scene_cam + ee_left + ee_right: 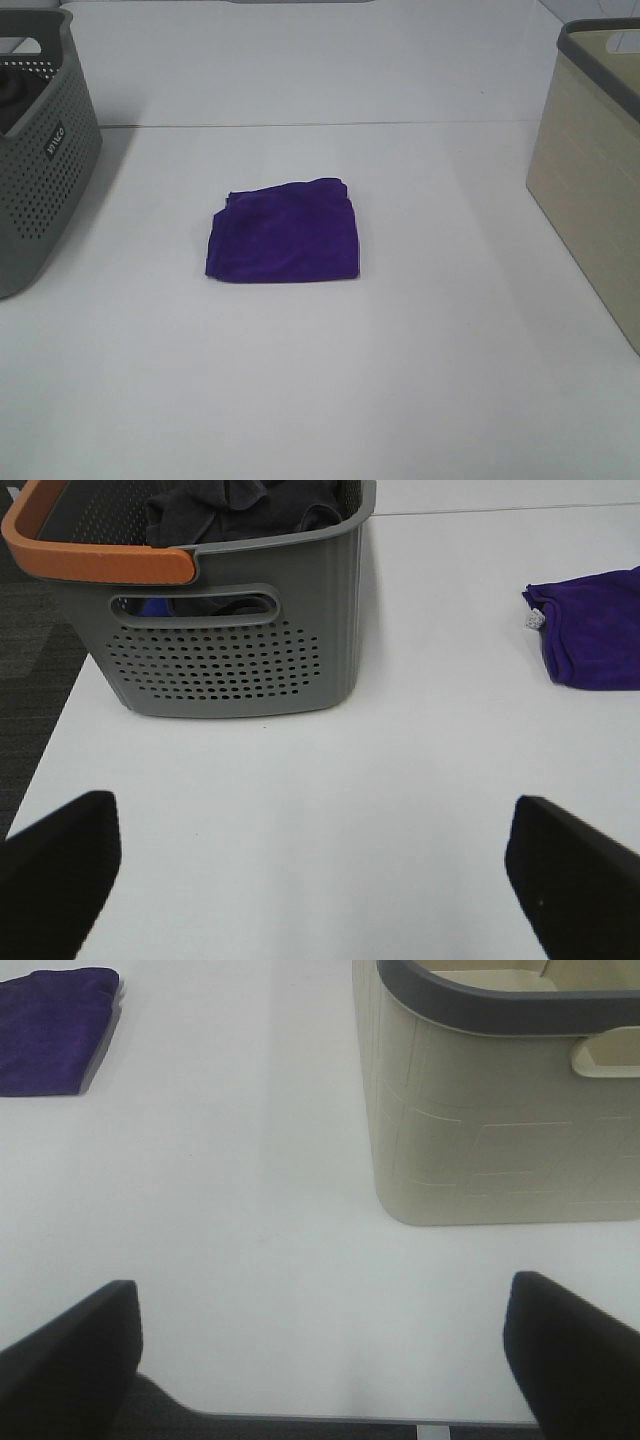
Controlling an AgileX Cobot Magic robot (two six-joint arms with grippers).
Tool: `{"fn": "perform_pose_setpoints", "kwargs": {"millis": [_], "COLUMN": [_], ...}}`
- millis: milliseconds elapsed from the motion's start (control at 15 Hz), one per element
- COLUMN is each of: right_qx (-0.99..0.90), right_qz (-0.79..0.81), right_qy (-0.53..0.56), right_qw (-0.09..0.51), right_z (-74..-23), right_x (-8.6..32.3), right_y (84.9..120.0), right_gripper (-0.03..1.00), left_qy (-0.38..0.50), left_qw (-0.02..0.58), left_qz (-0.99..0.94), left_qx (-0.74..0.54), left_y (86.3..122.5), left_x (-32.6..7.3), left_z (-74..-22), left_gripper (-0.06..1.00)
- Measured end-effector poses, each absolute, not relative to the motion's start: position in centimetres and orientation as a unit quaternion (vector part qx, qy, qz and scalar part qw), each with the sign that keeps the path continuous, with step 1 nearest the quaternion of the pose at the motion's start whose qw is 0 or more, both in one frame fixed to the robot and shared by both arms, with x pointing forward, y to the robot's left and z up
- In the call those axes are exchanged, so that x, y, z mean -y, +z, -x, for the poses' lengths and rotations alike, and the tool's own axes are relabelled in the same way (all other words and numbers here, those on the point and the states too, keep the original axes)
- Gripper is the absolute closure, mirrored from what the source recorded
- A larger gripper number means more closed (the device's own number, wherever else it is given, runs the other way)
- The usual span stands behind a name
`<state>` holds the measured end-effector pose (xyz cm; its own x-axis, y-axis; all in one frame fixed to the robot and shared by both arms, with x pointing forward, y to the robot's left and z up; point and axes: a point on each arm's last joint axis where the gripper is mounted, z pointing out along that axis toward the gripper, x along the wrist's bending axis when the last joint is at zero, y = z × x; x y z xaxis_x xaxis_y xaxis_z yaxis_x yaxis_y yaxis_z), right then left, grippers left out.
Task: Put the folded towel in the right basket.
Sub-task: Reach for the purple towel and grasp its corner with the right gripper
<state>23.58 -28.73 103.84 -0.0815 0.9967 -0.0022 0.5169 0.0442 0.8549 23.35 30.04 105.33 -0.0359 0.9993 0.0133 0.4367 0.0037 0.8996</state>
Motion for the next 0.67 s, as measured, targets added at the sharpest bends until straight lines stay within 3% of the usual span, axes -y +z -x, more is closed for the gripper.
{"fn": "perform_pose_setpoints", "kwargs": {"millis": [667], "right_qx": [-0.641], "right_qz": [-0.59], "right_qy": [0.36], "right_qw": [0.333], "right_z": [-23.58], "right_x": [28.73], "right_y": [103.84], "right_gripper": [0.02], "left_qy": [0.386], "left_qw": [0.364], "left_qz": [-0.591], "left_qx": [-0.607], "left_y": [105.33], "left_x": [-30.04], "left_z": [-23.35], "left_gripper": [-0.05]}}
